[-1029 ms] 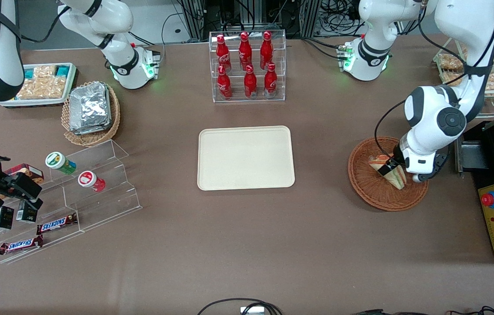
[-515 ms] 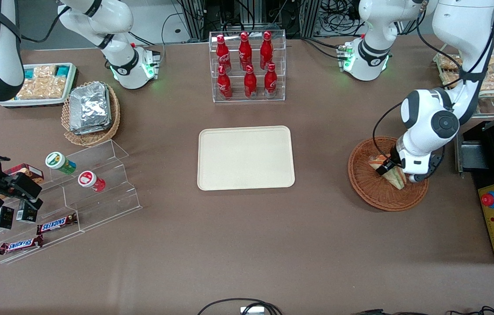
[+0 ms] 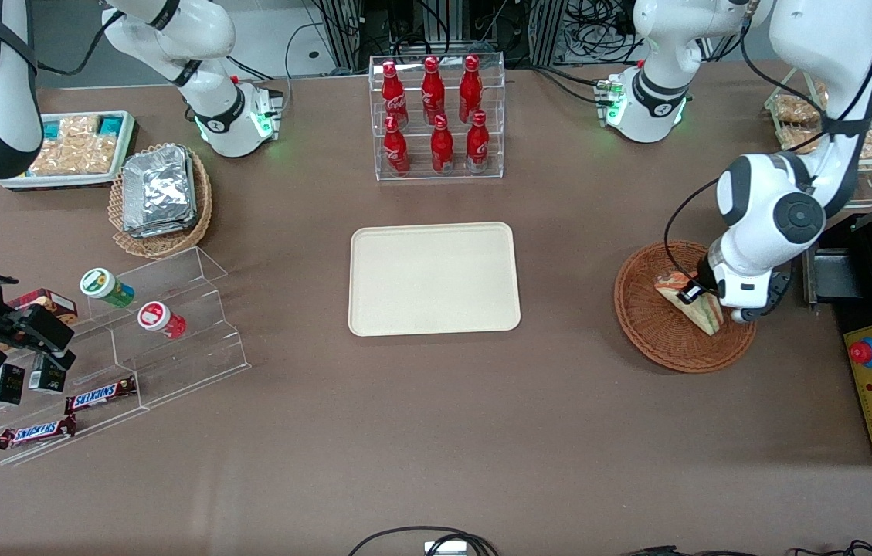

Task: Place sandwich from basket to tray
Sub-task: 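Close the left gripper on the sandwich and lift it, then carry the held sandwich over to the cream tray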

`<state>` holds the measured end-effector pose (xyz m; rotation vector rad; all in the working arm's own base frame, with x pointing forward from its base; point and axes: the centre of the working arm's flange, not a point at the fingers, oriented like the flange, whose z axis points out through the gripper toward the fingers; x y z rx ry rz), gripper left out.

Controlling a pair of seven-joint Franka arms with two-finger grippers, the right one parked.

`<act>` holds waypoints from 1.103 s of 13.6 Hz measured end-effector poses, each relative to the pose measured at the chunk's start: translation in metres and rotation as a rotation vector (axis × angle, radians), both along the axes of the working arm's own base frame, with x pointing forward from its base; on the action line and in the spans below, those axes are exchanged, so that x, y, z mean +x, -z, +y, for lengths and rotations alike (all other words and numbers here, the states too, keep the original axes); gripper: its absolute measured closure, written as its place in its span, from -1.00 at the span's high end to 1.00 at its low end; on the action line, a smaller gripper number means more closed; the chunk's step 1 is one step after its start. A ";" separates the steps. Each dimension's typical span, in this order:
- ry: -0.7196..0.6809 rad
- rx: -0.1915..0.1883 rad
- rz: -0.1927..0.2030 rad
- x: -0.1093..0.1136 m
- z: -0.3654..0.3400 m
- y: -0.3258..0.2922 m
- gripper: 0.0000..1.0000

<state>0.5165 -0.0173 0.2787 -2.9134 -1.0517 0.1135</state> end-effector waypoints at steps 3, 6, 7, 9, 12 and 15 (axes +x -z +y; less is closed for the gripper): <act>0.010 0.011 0.024 0.023 -0.007 -0.071 -0.61; 0.048 0.012 0.027 0.036 -0.041 -0.119 -0.61; 0.056 0.011 0.023 0.037 -0.058 -0.129 -0.61; 0.088 0.007 0.008 0.036 -0.097 -0.141 -0.61; 0.172 -0.005 -0.006 0.027 -0.150 -0.147 -0.61; 0.269 -0.025 -0.028 0.014 -0.203 -0.147 -0.61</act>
